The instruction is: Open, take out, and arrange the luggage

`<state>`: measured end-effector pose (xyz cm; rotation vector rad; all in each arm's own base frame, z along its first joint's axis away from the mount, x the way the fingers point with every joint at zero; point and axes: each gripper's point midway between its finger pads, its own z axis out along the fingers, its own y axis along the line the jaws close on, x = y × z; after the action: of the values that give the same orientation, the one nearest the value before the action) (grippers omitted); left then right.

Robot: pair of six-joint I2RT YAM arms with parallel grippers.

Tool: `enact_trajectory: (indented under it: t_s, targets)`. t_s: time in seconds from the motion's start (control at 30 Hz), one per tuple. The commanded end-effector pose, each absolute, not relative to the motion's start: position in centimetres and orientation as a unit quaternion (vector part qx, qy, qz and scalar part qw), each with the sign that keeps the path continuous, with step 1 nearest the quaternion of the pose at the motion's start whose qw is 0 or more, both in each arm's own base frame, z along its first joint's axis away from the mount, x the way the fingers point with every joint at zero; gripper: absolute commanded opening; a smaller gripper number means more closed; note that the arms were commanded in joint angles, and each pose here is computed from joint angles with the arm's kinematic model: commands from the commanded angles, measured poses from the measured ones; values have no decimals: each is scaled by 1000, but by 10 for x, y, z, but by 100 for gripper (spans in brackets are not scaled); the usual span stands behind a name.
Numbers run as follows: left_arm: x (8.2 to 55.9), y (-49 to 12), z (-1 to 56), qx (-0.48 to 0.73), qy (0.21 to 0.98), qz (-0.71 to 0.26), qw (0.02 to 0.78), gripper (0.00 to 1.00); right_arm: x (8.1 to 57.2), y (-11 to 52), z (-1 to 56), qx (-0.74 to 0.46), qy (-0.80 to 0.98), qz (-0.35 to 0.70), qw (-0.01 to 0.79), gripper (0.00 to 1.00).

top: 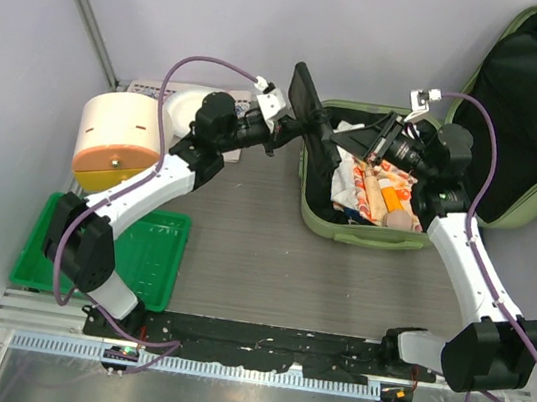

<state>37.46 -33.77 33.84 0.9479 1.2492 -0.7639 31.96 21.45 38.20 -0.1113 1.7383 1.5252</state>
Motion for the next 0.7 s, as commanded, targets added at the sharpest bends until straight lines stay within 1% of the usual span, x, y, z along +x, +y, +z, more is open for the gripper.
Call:
enact_trajectory:
  t_s: [0.0, 0.03, 0.07, 0.17, 0.27, 0.3, 0.37, 0.47, 0.6, 0.63, 0.67]
  targets:
    - [372, -335, 368, 419, 532, -323, 662, 0, 306, 214, 408, -83, 661, 597, 447, 1]
    - [373, -328, 370, 416, 536, -319, 662, 0, 308, 213, 399, -76, 675, 588, 439, 1]
    - [372, -324, 365, 417, 545, -321, 653, 0, 312, 210, 398, -91, 678, 566, 460, 22]
    - [373, -305, 358, 425, 557, -296, 649, 0, 323, 198, 382, -81, 708, 515, 476, 49]
    - [380, -287, 352, 434, 569, -264, 647, 0, 330, 190, 372, -67, 725, 492, 478, 58]
    - [381, -284, 349, 438, 573, -259, 643, 0, 333, 188, 369, -69, 728, 482, 483, 71]
    - [389, -272, 339, 457, 585, -232, 629, 0, 341, 179, 360, -53, 742, 455, 490, 74]
    - [401, -257, 307, 493, 605, -194, 595, 0, 348, 167, 347, -47, 757, 421, 497, 74]
    - [422, -242, 270, 524, 623, -156, 559, 0, 348, 164, 341, -45, 762, 418, 492, 74]
    - [420, -240, 262, 533, 628, -159, 544, 0, 346, 163, 338, -52, 765, 414, 490, 74]
    - [417, -239, 255, 561, 616, -150, 532, 1, 345, 163, 338, -57, 766, 410, 491, 74]
